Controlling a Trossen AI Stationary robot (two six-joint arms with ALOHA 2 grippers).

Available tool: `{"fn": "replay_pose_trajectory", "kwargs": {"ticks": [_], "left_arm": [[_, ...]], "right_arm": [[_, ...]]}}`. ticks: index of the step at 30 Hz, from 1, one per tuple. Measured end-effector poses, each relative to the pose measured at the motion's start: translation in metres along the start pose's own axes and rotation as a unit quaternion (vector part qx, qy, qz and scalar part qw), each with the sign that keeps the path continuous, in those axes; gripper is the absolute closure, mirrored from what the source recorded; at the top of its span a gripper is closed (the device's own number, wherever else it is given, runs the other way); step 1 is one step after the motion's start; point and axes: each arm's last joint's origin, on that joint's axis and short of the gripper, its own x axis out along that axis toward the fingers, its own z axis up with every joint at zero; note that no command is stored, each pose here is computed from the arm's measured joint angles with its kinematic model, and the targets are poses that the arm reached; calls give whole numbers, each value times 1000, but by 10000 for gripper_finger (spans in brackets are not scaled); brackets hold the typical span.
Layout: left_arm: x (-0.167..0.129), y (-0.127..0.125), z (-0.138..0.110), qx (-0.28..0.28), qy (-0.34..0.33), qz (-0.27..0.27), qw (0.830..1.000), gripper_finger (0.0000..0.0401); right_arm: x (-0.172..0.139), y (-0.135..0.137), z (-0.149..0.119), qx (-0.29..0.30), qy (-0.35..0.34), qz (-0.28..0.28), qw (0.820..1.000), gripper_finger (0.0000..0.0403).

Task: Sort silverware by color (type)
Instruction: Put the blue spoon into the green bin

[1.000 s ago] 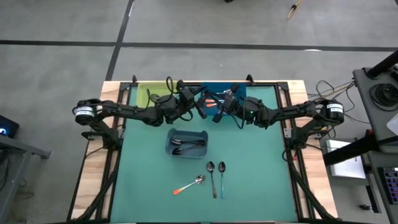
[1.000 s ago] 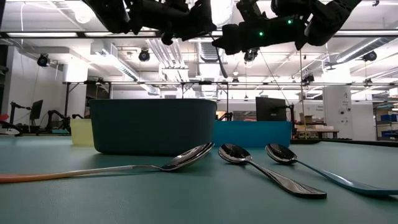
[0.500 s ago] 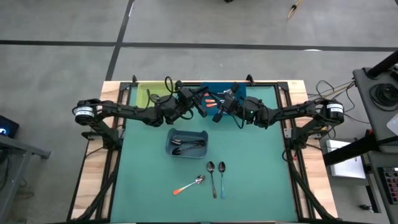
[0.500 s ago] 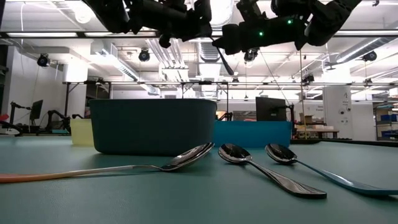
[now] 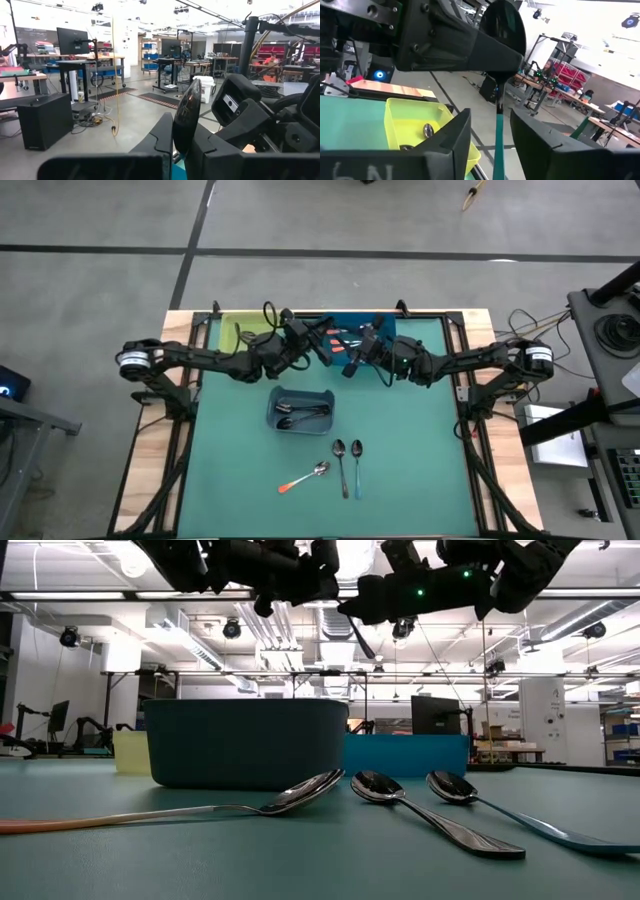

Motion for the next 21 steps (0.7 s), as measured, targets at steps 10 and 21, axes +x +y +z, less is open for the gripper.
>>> {"fn": "replay_pose_trajectory", "kwargs": {"ticks": [10, 21], "left_arm": [[-10, 16, 13, 76, 52, 118, 989, 400], [-38, 73, 29, 58, 65, 172, 981, 401]], "right_arm": [[-12, -13, 14, 13, 20, -13, 1000, 275], [-16, -26, 12, 47, 57, -14, 997, 273]]}}
